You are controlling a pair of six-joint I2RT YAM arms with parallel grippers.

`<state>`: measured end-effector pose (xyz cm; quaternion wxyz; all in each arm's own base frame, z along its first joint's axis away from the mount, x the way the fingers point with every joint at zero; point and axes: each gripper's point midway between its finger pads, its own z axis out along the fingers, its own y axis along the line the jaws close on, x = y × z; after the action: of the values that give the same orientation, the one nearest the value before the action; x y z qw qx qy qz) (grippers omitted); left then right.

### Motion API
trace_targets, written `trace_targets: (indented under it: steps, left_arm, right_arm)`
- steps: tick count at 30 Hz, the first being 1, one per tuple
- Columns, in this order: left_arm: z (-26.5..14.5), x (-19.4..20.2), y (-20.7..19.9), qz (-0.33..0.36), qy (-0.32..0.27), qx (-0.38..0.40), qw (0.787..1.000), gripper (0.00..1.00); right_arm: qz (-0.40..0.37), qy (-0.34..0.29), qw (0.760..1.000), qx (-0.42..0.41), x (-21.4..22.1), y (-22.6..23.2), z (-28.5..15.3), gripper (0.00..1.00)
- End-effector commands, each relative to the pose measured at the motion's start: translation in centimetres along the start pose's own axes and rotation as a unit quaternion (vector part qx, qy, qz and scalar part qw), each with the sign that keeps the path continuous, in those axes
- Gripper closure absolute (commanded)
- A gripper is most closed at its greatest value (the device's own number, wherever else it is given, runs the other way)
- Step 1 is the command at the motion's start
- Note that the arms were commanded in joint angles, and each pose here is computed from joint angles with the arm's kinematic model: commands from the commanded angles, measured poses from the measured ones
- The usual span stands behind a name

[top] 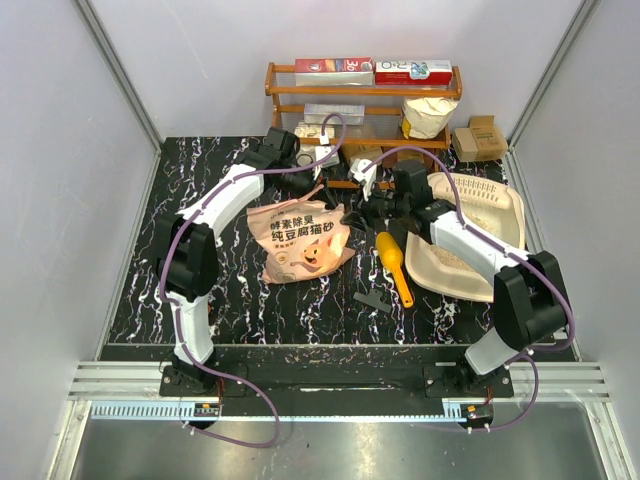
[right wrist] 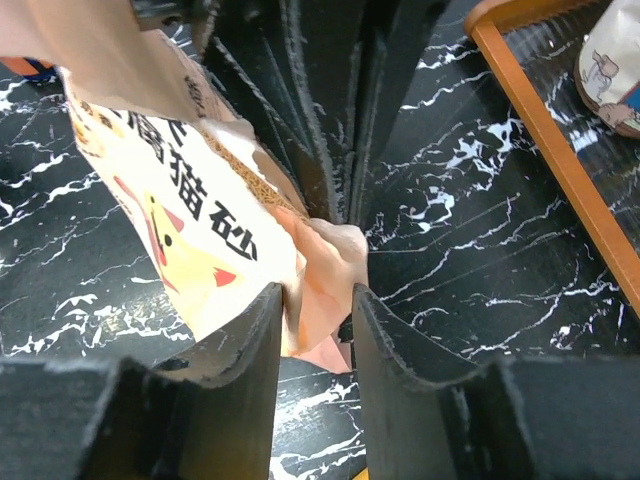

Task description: Fill the litter box with clean litter

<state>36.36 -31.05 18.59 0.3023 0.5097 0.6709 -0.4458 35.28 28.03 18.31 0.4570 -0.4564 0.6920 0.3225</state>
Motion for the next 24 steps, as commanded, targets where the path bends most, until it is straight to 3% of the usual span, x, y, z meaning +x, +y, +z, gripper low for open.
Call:
trace_targets:
  steps: [1, 8, 13, 24]
  left_arm:
    - [-0.8, -2.8, 0.1, 0.029, -0.026, -0.012, 0.999, 0.91]
    - [-0.8, -2.9, -0.1, 0.024, -0.030, -0.005, 0.999, 0.90]
    - [-0.8, -2.7, -0.2, 0.014, -0.030, 0.001, 0.999, 0.90]
    - [-2.2, -2.6, 1.2, -0.019, -0.038, -0.015, 0.999, 0.91]
  right_arm:
    - [0.006, -0.001, 0.999, 0.041, -1.3, -2.0, 0.0, 0.58]
    - [0.012, -0.039, 0.999, -0.007, -2.1, -1.6, 0.6, 0.45]
    - [0.007, -0.070, 0.995, -0.069, -2.6, -0.9, 0.9, 0.44]
    - [0.072, -0.138, 0.974, -0.167, -3.7, 0.3, 1.3, 0.46]
